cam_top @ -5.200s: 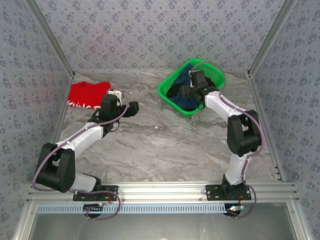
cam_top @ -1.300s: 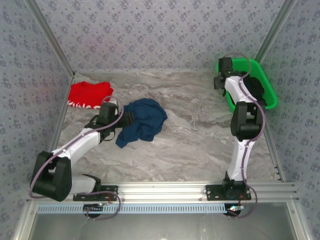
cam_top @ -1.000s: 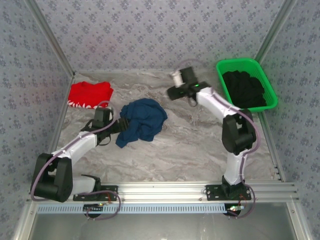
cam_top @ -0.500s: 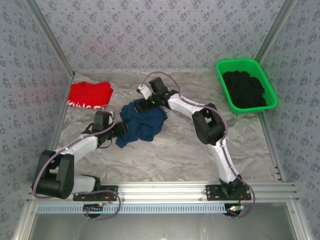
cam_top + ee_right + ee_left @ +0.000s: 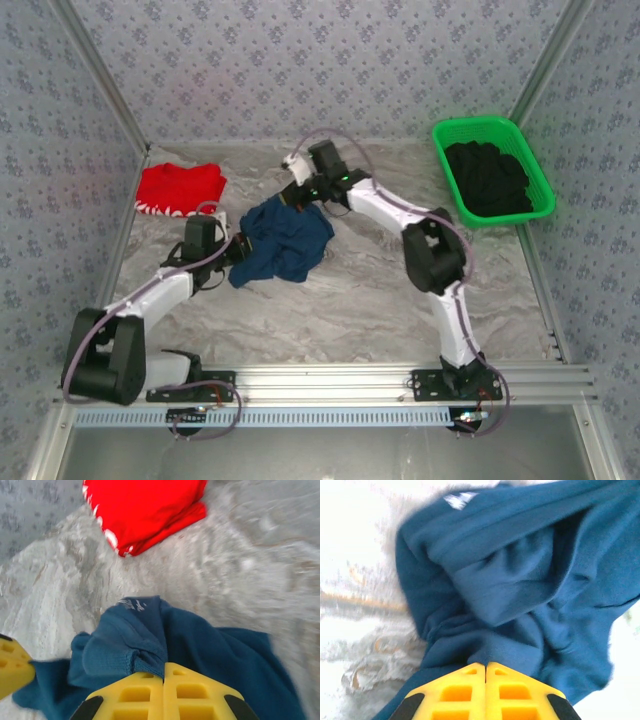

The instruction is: Fold the inside-out t-shirt

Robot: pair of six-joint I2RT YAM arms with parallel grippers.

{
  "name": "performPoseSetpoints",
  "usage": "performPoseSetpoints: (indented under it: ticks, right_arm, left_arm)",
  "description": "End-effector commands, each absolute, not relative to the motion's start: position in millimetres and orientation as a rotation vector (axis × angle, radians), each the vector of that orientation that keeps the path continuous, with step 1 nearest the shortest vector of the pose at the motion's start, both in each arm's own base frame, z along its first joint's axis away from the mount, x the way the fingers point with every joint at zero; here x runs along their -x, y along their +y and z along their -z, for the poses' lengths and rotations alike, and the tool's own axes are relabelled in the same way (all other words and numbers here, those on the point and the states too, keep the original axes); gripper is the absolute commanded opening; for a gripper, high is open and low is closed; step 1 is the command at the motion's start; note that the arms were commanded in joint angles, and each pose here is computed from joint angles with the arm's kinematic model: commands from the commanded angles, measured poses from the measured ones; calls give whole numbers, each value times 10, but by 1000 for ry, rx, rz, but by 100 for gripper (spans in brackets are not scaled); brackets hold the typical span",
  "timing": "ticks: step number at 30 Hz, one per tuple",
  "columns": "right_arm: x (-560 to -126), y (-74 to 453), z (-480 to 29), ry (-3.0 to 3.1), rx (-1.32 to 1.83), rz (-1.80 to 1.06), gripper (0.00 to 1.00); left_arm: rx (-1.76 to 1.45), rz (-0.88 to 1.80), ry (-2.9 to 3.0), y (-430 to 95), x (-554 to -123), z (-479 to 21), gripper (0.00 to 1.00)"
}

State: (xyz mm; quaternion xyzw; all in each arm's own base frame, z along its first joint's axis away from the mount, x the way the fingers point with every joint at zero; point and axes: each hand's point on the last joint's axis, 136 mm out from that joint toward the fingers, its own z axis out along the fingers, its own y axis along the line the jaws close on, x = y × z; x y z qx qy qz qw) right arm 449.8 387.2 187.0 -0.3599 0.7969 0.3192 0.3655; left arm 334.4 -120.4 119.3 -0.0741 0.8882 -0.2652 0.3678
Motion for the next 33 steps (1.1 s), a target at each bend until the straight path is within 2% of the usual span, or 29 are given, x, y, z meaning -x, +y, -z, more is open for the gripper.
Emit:
performPoseSetpoints:
  ticks: [1, 6, 12, 23, 33]
  right_arm:
    - [-4502, 3225, -3118, 1878, 703, -702, 0]
    - [-4137, 2668, -3952, 1753, 583, -622, 0]
    - [-3820, 2163, -4594, 1679, 453, -480, 0]
    - [-3084, 1582, -5644, 1454, 396, -334, 0]
    - [-2387, 1354, -6273, 1323, 403, -351, 0]
  left_arm:
    - [153, 727, 1963, -1208, -3516, -2200, 0]
    - [83, 686, 1760, -1194, -3410, -3044, 0]
    - [38, 599, 1605, -1064, -3266, -3826, 0]
    - [-32, 505, 1330, -872, -2827, -5360, 0]
    - [-79, 368, 1233, -653, -2321, -6167, 0]
